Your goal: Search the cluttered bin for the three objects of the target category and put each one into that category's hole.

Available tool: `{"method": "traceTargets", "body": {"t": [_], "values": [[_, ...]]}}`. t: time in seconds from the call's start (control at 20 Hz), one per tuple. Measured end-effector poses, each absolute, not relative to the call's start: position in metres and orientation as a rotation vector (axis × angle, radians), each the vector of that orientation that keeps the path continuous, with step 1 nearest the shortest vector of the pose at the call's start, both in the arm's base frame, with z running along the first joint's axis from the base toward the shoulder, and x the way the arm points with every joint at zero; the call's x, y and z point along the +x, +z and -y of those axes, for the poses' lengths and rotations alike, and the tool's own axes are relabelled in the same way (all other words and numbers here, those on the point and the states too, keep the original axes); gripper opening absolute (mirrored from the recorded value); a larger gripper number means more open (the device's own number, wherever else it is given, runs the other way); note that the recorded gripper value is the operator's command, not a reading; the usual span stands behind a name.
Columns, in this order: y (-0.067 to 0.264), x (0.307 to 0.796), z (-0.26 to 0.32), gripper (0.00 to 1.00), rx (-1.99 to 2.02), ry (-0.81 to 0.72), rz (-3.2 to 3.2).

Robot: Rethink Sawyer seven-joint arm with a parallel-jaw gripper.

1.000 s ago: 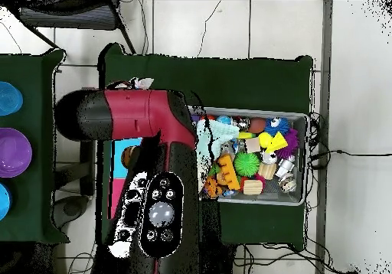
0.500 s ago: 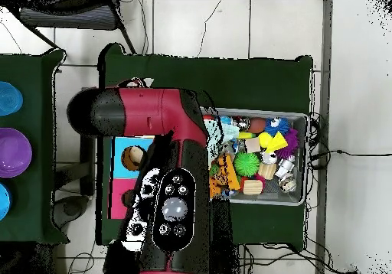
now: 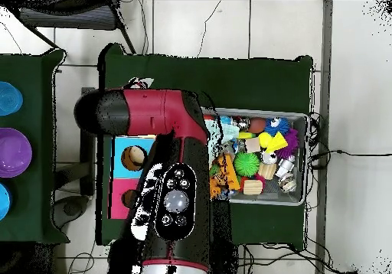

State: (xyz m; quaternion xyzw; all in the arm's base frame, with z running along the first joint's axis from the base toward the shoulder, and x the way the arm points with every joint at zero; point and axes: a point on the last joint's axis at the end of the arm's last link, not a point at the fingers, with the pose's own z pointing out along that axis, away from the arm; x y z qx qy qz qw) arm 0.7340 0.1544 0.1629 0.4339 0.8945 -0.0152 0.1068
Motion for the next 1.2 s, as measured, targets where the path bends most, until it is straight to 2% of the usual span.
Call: {"method": "traceTargets", "body": {"t": [0.5, 0.95, 1.2], "values": [[0.137, 0.736, -0.154, 0.00, 1.257, -0.032, -2.615], [0.101, 0.732, -0.153, 0.00, 1.251, -0.040, -2.621], [0.096, 0.731, -0.154, 0.00, 1.263, -0.036, -2.626]]}}
